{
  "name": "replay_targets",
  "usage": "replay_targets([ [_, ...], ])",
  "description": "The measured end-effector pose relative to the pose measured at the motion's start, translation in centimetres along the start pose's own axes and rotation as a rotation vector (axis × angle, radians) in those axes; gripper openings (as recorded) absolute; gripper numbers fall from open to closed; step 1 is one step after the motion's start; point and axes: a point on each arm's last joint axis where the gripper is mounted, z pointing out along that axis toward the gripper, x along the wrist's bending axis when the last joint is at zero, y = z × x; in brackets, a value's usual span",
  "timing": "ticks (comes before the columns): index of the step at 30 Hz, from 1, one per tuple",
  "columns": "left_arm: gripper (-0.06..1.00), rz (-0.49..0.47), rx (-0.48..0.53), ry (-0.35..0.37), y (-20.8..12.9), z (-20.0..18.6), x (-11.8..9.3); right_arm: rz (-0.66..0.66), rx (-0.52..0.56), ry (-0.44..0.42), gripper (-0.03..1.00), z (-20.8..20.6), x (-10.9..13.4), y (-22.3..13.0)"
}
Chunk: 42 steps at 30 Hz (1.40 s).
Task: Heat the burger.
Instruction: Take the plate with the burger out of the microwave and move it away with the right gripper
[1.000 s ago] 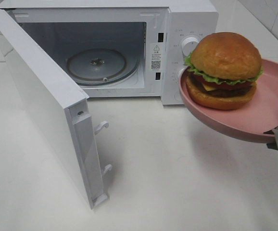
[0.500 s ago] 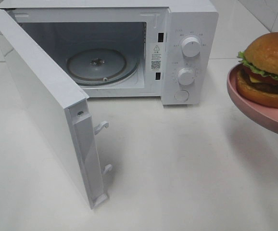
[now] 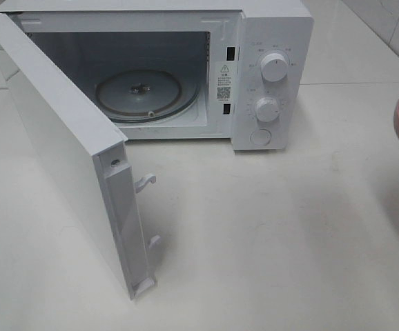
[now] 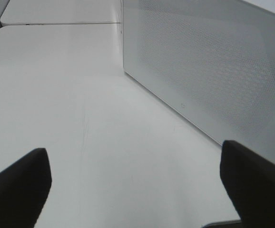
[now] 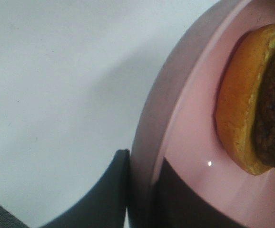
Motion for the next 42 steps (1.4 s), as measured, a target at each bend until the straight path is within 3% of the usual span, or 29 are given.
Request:
replay_targets([
  [4, 0.88, 0.0, 0.0, 0.0, 0.0, 0.0, 0.0, 0.119, 0.063, -0.004, 0.11, 0.5, 0.0, -0.1],
  [7, 0.88, 0.0, 0.0, 0.0, 0.0, 0.0, 0.0, 0.138, 0.077, -0.002, 0.11, 0.7, 0.1, 0.0],
  [9, 0.88, 0.0, 0.0, 0.0, 0.0, 0.0, 0.0, 0.259, 0.122, -0.002, 0.11, 1.5, 0.3, 0.4],
  [15, 0.88, 0.0, 0.0, 0.0, 0.0, 0.0, 0.0, 0.44, 0.196, -0.04, 0.11, 3.1, 0.4, 1.0],
  [20, 0.88, 0.0, 0.0, 0.0, 0.0, 0.0, 0.0, 0.517, 0.243, -0.049, 0.11, 4.3, 0.8, 1.4],
  [42, 0.88, 0.0, 0.0, 0.0, 0.0, 0.0, 0.0, 0.573, 0.387, -0.045, 0.11, 9.7, 3.2, 3.0],
])
